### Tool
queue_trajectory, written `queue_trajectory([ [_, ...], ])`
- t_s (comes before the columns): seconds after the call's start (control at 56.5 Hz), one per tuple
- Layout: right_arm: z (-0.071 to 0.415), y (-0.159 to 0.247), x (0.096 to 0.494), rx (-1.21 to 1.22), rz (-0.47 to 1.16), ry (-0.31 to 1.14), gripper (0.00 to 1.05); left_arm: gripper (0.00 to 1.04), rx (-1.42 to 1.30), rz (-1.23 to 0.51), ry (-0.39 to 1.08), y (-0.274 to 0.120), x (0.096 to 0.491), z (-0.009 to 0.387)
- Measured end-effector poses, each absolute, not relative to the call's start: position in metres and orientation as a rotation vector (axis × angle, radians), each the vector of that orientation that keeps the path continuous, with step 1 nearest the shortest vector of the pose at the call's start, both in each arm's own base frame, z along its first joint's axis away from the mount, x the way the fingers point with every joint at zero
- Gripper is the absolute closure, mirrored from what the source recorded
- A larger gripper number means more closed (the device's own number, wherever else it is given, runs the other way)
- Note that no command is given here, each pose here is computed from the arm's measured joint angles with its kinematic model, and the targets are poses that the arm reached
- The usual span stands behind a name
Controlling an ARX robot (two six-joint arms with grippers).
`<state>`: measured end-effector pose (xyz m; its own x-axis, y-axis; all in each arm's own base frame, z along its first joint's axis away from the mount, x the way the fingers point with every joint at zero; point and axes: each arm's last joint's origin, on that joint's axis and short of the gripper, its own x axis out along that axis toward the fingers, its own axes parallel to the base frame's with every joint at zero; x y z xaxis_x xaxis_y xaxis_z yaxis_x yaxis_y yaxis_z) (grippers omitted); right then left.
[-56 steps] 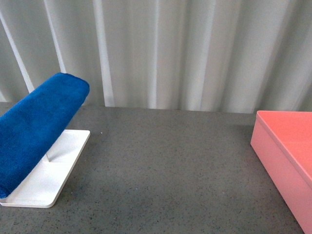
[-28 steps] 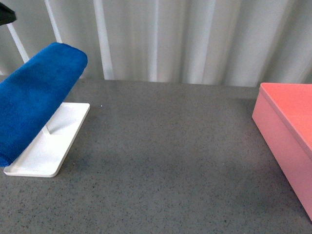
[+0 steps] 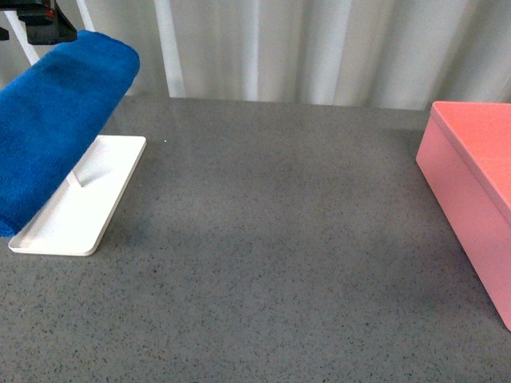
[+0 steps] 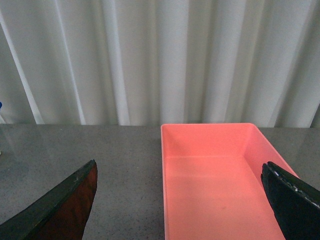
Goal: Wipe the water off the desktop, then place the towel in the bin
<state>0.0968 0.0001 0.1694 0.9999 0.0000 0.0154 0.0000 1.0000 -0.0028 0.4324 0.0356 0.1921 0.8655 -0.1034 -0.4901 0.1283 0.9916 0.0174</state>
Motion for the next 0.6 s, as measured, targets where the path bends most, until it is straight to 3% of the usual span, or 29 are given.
queue_trajectory([
  [0.425, 0.169, 0.000, 0.097, -0.003, 0.000, -0.015, 0.07, 0.08, 0.115, -0.102, 0.575, 0.034, 0.443, 0.168],
  [0.602, 0.169, 0.000, 0.097, -0.003, 0.000, -0.015, 0.07, 0.36, 0.112, -0.081, 0.548, 0.035, 0.443, 0.168],
])
